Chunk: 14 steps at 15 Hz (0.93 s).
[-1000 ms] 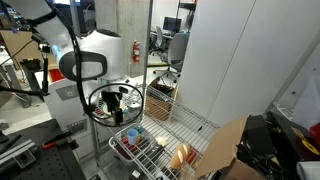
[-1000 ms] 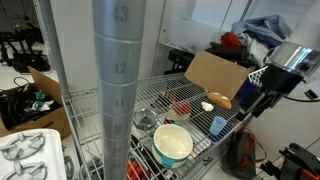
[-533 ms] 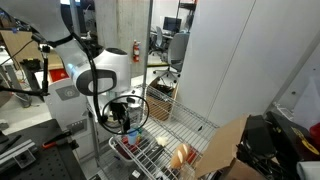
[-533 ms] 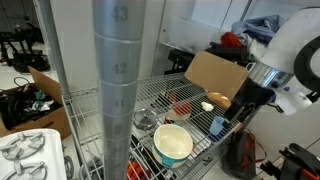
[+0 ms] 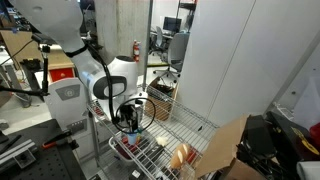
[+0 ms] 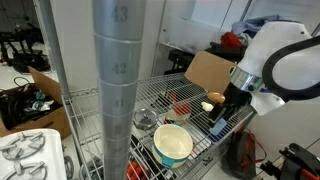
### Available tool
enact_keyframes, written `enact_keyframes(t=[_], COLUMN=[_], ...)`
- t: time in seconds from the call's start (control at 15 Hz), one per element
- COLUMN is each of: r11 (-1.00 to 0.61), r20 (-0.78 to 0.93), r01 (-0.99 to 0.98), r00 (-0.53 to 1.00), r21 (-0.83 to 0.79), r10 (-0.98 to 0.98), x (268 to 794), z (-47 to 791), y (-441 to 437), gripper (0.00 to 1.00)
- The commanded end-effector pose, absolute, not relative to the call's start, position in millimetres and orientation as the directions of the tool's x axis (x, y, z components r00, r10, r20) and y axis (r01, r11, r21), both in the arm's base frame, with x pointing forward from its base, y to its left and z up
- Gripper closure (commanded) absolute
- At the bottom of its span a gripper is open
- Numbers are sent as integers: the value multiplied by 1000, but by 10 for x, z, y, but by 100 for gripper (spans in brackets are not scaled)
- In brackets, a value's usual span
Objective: Move the blue cup backwards
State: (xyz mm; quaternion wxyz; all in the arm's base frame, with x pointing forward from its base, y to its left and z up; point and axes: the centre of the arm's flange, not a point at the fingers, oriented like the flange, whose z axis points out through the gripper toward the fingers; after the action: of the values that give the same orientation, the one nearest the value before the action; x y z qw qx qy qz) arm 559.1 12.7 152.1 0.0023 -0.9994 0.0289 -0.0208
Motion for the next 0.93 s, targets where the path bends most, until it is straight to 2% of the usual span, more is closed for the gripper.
enact_keyframes(t=[0.0,0.13,0.2,0.27,0.87], r11=[-999,-999,-999,-999,-985], r20=[45,37,32,22,10], r01=[-34,-31,-35,-44,-159], r00=[998,999,999,999,987], r21=[14,17,18,17,62], r10=[-34,-31,-34,-43,-158], x=[5796,5813,5818,5815,5842], z=[1312,1230,1204,1182,1284], y=[207,243,250,233,-156], gripper=[0,0,25,26,95])
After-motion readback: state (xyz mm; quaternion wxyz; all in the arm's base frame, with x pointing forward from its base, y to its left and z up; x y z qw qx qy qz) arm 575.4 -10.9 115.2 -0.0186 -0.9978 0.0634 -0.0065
